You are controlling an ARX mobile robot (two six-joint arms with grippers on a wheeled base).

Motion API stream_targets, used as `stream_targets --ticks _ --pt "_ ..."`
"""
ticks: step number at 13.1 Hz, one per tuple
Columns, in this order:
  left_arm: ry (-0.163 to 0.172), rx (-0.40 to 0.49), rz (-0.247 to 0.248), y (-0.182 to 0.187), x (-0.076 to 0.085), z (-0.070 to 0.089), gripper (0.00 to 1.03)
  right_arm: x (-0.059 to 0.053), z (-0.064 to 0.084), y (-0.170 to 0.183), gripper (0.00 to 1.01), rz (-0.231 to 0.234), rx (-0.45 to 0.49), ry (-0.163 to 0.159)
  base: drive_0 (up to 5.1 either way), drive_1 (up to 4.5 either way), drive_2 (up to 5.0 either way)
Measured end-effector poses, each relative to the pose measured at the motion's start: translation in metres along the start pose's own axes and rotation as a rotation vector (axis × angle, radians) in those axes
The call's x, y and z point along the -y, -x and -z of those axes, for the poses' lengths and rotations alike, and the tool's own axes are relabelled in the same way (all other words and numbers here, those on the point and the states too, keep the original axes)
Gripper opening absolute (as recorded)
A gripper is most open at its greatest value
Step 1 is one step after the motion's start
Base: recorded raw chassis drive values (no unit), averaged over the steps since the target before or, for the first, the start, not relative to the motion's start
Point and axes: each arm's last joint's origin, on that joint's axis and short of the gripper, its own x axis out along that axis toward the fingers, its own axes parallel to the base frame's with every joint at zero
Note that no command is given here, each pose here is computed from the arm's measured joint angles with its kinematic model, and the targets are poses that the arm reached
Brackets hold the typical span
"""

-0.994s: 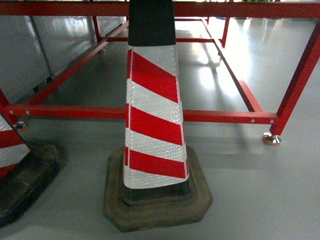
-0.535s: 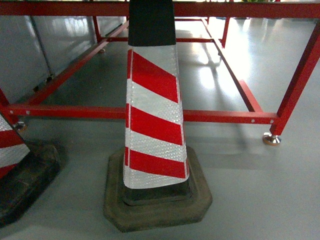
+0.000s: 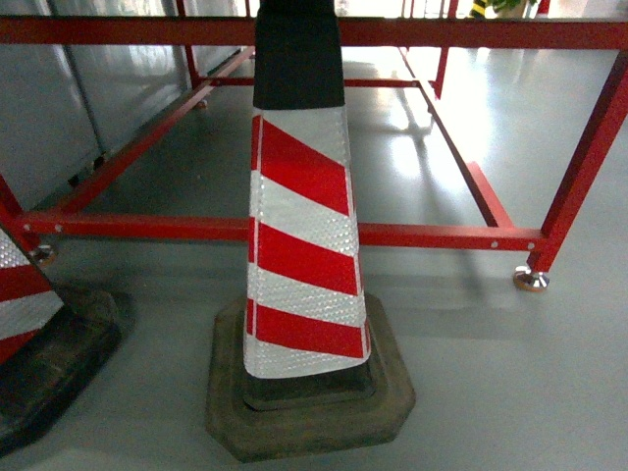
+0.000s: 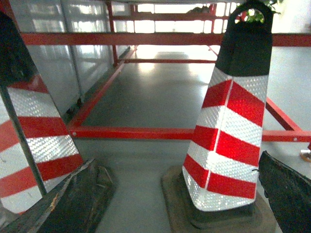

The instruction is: Pick blue part to blue bin on bottom shelf

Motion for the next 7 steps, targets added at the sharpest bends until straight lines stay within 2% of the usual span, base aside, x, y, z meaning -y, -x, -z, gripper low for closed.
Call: stream_targets --ticks 7 --pt "-0.001 0.003 -0.002 0.0 -0.0001 -0.0003 0.98 0.0 -0.0002 0.0 0.98 0.0 0.002 0.002 0.0 0.0 0.0"
